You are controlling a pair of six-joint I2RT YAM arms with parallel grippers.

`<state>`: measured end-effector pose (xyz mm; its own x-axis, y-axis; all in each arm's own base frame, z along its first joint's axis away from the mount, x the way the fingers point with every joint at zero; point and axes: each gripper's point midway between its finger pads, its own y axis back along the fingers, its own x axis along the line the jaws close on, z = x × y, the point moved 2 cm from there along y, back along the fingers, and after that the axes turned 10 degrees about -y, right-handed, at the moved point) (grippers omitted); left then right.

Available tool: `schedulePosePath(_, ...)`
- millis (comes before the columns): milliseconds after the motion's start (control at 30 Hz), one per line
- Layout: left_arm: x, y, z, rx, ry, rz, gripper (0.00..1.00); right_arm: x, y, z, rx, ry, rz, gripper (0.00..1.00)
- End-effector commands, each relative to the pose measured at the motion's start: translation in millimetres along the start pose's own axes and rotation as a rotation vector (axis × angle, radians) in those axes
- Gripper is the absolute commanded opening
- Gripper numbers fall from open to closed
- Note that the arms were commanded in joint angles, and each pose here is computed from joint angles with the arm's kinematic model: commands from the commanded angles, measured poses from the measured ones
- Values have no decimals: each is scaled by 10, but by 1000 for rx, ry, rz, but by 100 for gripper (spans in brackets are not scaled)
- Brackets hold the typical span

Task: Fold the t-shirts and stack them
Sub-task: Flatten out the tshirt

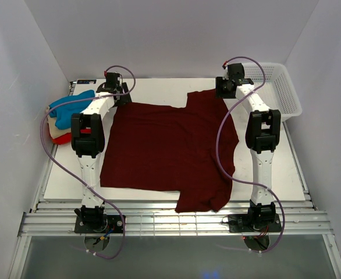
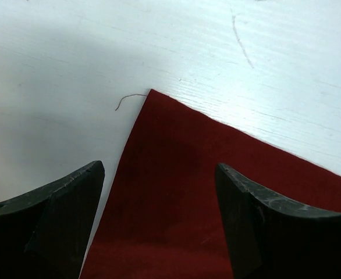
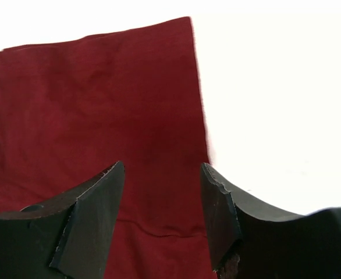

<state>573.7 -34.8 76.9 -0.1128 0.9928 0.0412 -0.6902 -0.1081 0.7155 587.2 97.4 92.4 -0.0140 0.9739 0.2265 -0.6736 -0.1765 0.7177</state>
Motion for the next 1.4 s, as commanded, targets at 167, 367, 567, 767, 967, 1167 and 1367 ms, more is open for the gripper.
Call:
schedulePosePath(167,55,-163,-22,0,9,-30,88,-175,-196,89,-51,48,-76,61)
schedulePosePath(367,105,-237,-57,10,11,-26,87,-193,-402,-111,0,26,-60,63)
schedulePosePath(567,90,-295,-67,11,23,-48,87,-186,-489,-219,39,7,-42,57)
schedulePosePath(767,58,-323,-58,10,37,-62,85,-203,-462,-309,64,4,-47,28)
schedulePosePath(967,-41,-331,-73,18,62,-113,82,-179,-436,-383,94,13,-25,25)
schedulePosePath(1167,-167,-293,-123,27,45,-147,76,-173,-424,-365,91,12,-25,24)
schedulePosePath(1367,-279,-341,-211,46,32,-185,58,-142,-410,-394,108,2,-7,16)
